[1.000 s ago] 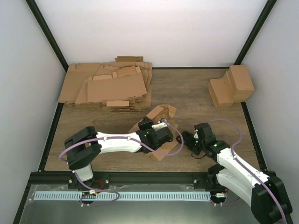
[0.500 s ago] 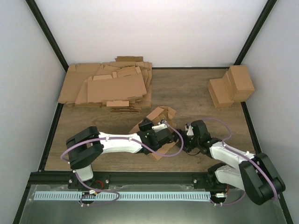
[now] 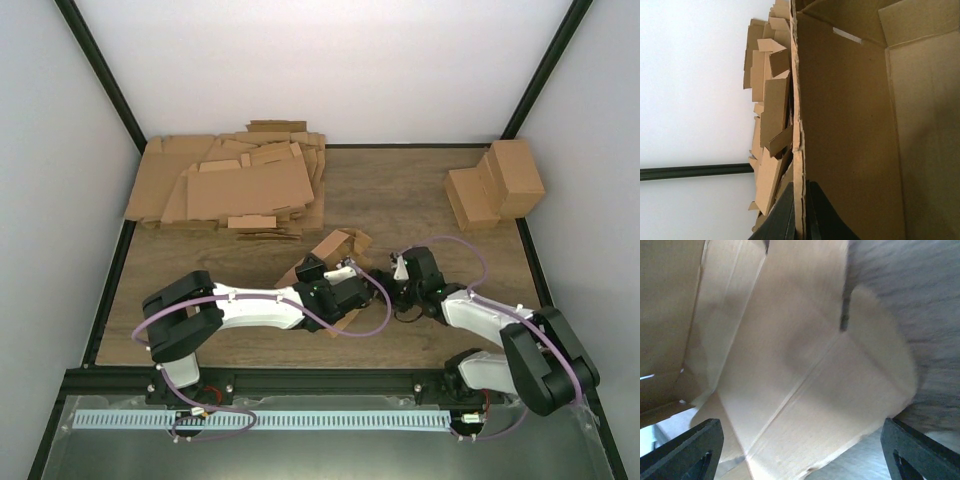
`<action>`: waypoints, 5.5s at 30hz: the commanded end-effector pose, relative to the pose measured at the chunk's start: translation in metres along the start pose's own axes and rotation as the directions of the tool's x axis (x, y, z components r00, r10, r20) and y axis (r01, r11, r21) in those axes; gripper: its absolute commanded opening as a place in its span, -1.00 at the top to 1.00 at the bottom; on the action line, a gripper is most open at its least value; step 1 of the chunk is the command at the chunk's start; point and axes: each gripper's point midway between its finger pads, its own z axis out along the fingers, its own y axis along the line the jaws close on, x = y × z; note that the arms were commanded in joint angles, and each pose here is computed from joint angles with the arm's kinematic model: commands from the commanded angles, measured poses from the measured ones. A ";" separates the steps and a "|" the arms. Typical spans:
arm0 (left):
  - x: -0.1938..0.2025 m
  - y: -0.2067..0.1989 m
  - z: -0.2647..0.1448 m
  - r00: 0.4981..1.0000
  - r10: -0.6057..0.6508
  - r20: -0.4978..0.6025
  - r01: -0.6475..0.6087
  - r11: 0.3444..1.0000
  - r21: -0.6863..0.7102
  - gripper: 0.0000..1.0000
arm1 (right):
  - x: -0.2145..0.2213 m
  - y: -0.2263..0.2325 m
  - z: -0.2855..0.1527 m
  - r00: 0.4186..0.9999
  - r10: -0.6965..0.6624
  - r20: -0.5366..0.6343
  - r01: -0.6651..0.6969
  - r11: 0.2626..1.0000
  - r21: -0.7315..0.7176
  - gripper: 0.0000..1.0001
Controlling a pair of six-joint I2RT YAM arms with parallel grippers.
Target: Fold the paper box
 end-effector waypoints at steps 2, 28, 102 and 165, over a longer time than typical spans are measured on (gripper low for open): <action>0.002 0.001 -0.002 1.000 -0.023 0.005 0.023 1.000 -0.008 0.92 | -0.028 -0.015 -0.018 0.984 -0.142 0.111 0.125 0.980 0.152 -0.80; 0.003 0.008 -0.003 0.999 -0.035 0.007 0.035 0.999 -0.035 0.92 | -0.125 0.061 -0.045 0.738 -0.545 0.399 0.505 0.837 0.210 -0.76; 0.006 0.004 -0.009 1.000 -0.011 0.007 0.012 0.999 -0.033 0.93 | -0.127 0.068 -0.003 0.653 -0.632 0.418 0.616 0.764 0.194 0.95; 0.024 -0.022 -0.029 0.996 0.094 -0.006 -0.093 0.978 -0.186 0.92 | -0.078 0.067 -0.060 0.781 -0.473 0.408 0.515 0.857 0.009 0.01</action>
